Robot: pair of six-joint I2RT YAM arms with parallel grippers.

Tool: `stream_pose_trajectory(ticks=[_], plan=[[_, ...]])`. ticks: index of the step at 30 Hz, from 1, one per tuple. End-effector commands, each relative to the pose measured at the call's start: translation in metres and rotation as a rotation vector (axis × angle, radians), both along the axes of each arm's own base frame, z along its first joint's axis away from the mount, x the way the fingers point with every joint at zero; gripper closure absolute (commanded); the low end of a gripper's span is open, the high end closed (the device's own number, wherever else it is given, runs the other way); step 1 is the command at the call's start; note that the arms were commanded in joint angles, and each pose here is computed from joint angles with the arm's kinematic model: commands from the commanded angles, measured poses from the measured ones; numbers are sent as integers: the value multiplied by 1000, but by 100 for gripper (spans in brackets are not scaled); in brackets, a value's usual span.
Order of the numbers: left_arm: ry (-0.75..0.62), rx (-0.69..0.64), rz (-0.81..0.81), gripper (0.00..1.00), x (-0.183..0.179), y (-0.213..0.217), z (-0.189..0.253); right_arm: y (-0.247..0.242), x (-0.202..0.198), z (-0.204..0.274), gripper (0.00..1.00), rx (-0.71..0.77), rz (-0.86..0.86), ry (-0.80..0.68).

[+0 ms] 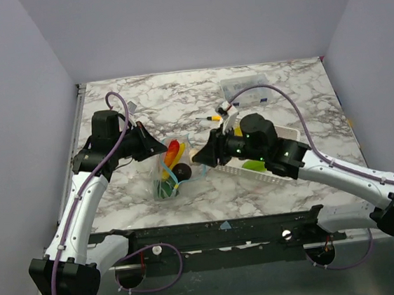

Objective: Place the food in the zip-top bag and seal the zipper
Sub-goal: Place the fake vegetable in the zipper food storage bag.

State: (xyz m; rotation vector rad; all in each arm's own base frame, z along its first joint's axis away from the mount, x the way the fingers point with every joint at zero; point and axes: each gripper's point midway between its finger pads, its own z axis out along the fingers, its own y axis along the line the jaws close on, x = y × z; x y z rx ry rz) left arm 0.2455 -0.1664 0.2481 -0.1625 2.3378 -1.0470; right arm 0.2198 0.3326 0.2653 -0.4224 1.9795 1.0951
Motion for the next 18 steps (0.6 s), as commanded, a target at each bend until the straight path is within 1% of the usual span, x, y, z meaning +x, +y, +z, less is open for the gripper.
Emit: stream_pose_trajectory(ticks=[1,3,6,9,11,14,16,18], plan=[[-36,-36,-11,100,0,-4,14,34,-22,2,62,-28,75,-32],[-36,-36,-14,100,-1,-4,14,47,-23,-7,62,-66,67,-39],[-32,-35,-16,100,-3,-4,13,61,-11,-19,62,-138,-4,-56],[-31,-36,-17,100,-4,-4,12,63,7,-32,61,-216,-124,-53],[-28,-39,-19,100,-4,-4,12,61,19,-39,58,-248,-194,-46],[-34,-41,-22,100,-5,-5,12,61,26,-45,42,-270,-232,-40],[-35,-42,-24,100,-5,-5,12,67,23,-49,31,-282,-199,-27],[-32,-42,-28,100,-4,-5,11,72,16,-51,23,-277,-160,-5]])
